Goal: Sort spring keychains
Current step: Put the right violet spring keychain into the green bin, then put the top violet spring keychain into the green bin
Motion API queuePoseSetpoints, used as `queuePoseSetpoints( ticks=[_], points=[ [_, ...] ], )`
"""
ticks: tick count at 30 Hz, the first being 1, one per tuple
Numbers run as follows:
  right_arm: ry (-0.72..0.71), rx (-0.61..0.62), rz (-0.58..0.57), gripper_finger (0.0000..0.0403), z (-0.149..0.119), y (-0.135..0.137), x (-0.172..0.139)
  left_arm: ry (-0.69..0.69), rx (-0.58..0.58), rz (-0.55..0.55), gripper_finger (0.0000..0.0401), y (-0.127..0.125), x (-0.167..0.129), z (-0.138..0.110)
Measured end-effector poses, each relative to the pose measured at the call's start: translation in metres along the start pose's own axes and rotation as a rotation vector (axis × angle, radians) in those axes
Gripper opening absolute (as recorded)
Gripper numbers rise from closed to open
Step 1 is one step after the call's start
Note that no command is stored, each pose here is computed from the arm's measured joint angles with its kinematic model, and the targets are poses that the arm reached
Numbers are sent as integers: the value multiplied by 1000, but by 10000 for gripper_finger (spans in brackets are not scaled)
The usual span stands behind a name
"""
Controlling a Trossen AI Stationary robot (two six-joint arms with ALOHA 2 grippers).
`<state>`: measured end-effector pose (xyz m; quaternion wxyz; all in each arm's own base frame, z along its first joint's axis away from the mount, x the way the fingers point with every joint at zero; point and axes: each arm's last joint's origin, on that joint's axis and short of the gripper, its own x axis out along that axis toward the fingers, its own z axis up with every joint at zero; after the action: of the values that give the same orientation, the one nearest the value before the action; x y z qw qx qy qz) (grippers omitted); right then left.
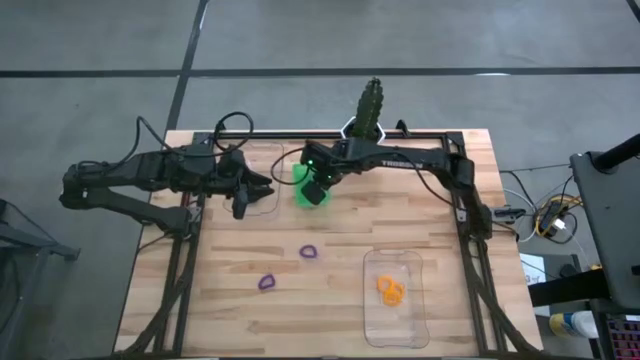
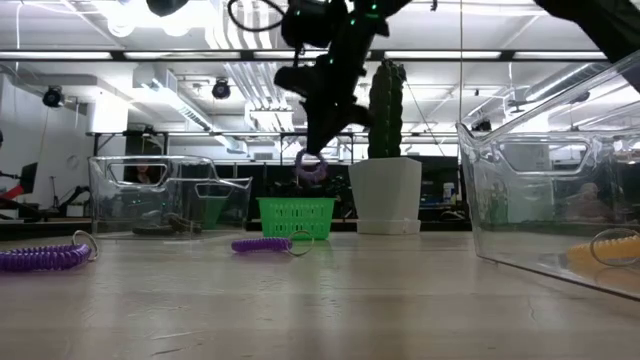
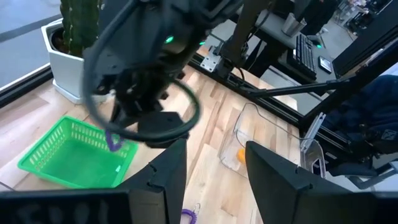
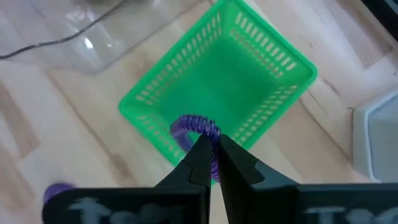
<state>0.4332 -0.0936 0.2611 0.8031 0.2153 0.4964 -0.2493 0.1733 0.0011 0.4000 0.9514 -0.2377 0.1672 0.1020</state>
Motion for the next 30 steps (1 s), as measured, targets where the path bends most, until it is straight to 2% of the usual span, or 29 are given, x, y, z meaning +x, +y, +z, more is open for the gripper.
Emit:
queuePoseSetpoints(
  ticks=[10, 15, 20, 22, 26, 30],
  points=[
    [31, -32, 15, 24, 7, -9, 47, 0, -11, 0, 156, 0, 0, 0],
    [37, -35, 25, 84, 8, -9, 53, -1, -8, 3, 156, 0, 0, 0],
    [24, -33, 47, 147, 9, -8, 43, -5, -7, 11, 156, 0, 1, 0],
    [43, -33, 94, 165, 8, -6, 38, -5, -7, 12, 156, 0, 1, 0],
    [92, -62, 263, 184, 3, 9, 28, -6, -7, 13, 156, 0, 1, 0],
    [121, -197, 366, 187, -13, 40, 20, -5, 1, 9, 156, 0, 0, 0]
  ],
)
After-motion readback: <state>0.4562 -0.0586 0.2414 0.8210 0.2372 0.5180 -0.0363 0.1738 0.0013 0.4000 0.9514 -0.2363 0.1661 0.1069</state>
